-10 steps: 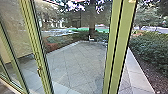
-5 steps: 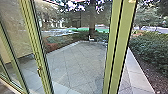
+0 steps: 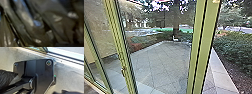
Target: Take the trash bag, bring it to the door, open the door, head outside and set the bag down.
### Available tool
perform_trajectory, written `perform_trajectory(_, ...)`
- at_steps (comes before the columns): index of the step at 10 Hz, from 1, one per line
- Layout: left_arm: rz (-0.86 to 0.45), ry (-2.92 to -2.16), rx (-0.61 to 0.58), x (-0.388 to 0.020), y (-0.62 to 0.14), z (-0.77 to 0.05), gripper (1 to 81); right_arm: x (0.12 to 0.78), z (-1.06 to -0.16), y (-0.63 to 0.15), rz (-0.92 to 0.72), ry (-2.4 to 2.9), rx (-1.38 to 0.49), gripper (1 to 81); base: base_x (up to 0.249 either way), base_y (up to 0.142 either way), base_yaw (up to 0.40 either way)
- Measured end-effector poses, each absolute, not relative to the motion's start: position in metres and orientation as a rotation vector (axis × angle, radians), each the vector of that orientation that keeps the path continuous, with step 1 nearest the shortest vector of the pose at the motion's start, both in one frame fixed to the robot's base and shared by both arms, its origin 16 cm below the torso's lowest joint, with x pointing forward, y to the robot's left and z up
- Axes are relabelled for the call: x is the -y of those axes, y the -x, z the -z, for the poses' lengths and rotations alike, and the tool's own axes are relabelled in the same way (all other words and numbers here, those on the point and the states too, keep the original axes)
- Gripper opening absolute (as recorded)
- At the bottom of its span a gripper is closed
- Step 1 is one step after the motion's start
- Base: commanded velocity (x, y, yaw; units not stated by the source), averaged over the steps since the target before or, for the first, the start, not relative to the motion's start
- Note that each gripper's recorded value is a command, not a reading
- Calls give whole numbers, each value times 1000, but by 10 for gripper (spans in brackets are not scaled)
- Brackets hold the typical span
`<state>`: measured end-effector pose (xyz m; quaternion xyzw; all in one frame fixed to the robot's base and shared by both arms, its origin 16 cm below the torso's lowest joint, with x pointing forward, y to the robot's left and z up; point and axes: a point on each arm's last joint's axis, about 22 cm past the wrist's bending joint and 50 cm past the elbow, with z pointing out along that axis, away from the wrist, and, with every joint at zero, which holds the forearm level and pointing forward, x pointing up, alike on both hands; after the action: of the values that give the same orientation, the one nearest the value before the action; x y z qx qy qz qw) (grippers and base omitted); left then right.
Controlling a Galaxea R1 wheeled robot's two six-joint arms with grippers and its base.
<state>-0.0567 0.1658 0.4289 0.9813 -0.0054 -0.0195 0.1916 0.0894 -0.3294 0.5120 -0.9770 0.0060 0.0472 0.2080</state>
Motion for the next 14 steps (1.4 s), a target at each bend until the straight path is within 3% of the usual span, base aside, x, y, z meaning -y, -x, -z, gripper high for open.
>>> perform_trajectory(5,44,-2761,18,-168,51,-428,10,256,-497,-48,-31,2642,-26,811,0,0,0)
perform_trajectory(14,17,-2772,25,-173,34,-427,10,240,-439,-12,-73,2780,-13,811,0,0,0)
